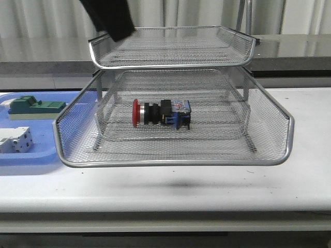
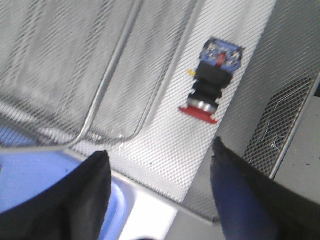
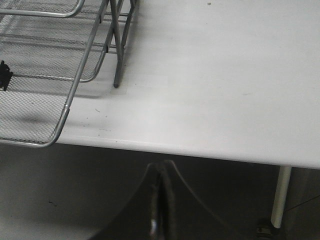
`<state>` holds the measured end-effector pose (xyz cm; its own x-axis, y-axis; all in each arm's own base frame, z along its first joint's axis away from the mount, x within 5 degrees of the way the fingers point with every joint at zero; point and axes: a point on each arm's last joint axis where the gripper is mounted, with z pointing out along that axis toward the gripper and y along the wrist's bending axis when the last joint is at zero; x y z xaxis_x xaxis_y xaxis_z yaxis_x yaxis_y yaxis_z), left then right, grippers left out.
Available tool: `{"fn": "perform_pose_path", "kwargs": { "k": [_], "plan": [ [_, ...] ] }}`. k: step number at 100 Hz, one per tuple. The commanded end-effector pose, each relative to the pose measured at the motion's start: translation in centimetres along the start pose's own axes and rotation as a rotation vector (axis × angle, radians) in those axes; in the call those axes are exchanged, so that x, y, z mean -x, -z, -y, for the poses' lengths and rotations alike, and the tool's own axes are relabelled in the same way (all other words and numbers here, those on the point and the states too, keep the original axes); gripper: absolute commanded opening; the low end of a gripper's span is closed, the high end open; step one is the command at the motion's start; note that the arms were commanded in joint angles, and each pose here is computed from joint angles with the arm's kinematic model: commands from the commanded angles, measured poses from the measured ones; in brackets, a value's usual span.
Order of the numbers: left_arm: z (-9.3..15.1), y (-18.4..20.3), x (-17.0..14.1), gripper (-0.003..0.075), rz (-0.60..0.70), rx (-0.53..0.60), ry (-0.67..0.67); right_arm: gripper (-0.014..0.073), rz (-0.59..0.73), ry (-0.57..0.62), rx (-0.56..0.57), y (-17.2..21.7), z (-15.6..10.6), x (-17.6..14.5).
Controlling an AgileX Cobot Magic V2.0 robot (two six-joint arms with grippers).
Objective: Place button on rack with both arms
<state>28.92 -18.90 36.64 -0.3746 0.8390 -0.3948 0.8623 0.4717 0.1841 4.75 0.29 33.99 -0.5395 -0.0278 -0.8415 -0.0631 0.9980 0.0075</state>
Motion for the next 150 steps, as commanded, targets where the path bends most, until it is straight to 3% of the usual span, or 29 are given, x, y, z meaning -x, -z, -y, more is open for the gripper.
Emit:
{"fn": "perform_pose_path", "kwargs": {
  "k": [1,19,33,53,82,113,133,150],
  "plan": [
    [-1.0,4.8,-1.5,0.0421,0.083,0.085,0.097,-0.0069,0.086,-0.001,-0.006,0.5,0.0,1.3],
    [-1.9,7.4,-5.9,0.0421,0.108,0.164,0.248,-0.0069,0.086,-0.001,-0.006,0.5,0.0,1.3],
    [-1.0,8.9,-9.6,0.0421,0.173,0.248,0.346,-0.0069,0.086,-0.001,-0.006,0.5,0.0,1.3],
    [2.1,10.5,-14.7,0.0421,0.348,0.396,0.472,-0.0069,0.086,-0.001,-0.006,0.5,0.0,1.3],
    [7.5,9.7,-20.9,0.0421,0.616,0.554,0.611,-0.0069,0.086,-0.001,-0.006,0.5,0.0,1.3],
    [11.4,6.6,-25.2,0.0421,0.865,0.692,0.581,-0.0069,0.086,-0.001,-0.006,0.5,0.0,1.3],
    [11.7,3.6,-26.4,0.0421,0.936,0.737,0.563,-0.0069,0.086,-0.001,-0.006,0.5,0.0,1.3],
    [11.7,3.2,-26.5,0.0421,0.991,0.769,0.548,-0.0069,0.086,-0.001,-0.006,0.5,0.0,1.3]
  ]
}}
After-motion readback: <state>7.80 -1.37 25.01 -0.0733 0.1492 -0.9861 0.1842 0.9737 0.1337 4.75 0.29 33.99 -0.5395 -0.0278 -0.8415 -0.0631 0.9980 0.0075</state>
